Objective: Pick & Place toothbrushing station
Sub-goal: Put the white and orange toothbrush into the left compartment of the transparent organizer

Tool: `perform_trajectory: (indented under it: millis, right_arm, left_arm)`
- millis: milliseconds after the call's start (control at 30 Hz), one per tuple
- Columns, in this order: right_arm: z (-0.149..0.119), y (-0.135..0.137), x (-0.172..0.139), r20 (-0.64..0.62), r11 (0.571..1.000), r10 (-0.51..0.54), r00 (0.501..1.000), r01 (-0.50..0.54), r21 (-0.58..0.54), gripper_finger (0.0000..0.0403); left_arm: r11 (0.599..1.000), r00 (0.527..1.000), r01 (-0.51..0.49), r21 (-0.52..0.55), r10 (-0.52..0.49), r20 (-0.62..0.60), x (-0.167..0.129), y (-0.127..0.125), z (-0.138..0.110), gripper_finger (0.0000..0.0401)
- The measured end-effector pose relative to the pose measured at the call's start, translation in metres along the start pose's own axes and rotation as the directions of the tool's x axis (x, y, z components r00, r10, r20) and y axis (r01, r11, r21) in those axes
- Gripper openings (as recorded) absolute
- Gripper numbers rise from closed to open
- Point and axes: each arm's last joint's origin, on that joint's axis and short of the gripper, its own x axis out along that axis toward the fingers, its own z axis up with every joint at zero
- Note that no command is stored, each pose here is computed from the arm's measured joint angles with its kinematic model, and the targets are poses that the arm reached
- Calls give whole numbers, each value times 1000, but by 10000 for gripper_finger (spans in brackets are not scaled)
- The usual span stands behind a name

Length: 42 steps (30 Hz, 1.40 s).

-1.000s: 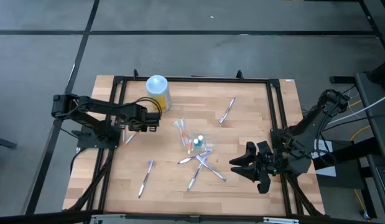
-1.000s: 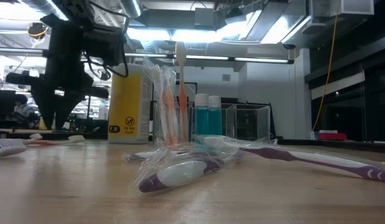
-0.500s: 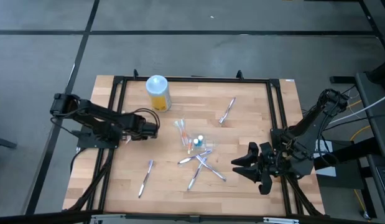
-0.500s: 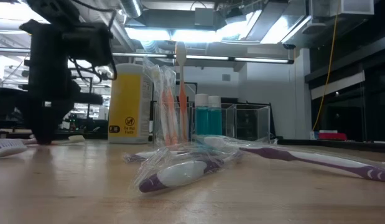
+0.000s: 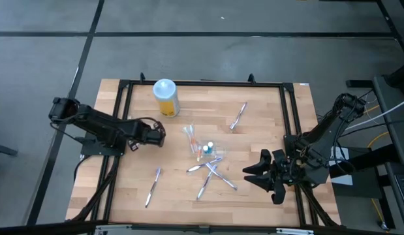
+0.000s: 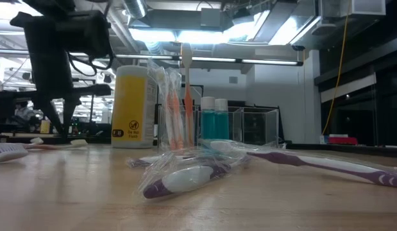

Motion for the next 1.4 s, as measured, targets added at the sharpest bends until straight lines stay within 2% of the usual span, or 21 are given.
perform_trajectory:
  millis: [100,367,567,733,933,1067,1200,1400]
  right_arm:
    - [-1,1,0,-11,1000,13,1000,-13,14,155]
    - [-5,5,-6,-17,998,20,1000,-19,67,155]
    - [-8,9,-13,0,996,4,1000,-4,87,155]
    - [-9,10,-15,9,996,-7,1000,6,91,155]
    - [-9,10,-15,12,996,-10,1000,9,83,155]
    - [-9,10,-15,12,997,-10,1000,9,80,155]
    - [-8,10,-15,13,996,-8,1000,7,88,155]
    - [-10,12,-13,28,996,4,1000,-7,89,155]
  left_arm:
    - [999,999,-17,-32,18,48,3,-3,8,2]
    - [990,983,38,-136,-13,182,9,-15,30,3]
    - [984,966,3,-176,42,254,13,-17,46,4]
    - [982,965,-116,-149,147,217,13,-11,51,2]
    - [977,961,-183,-109,201,188,10,-4,46,4]
    - [964,955,-247,-96,259,146,18,10,42,2]
    - [965,962,-253,-61,258,90,26,21,34,5]
    - [973,968,-233,-4,232,99,26,28,28,2]
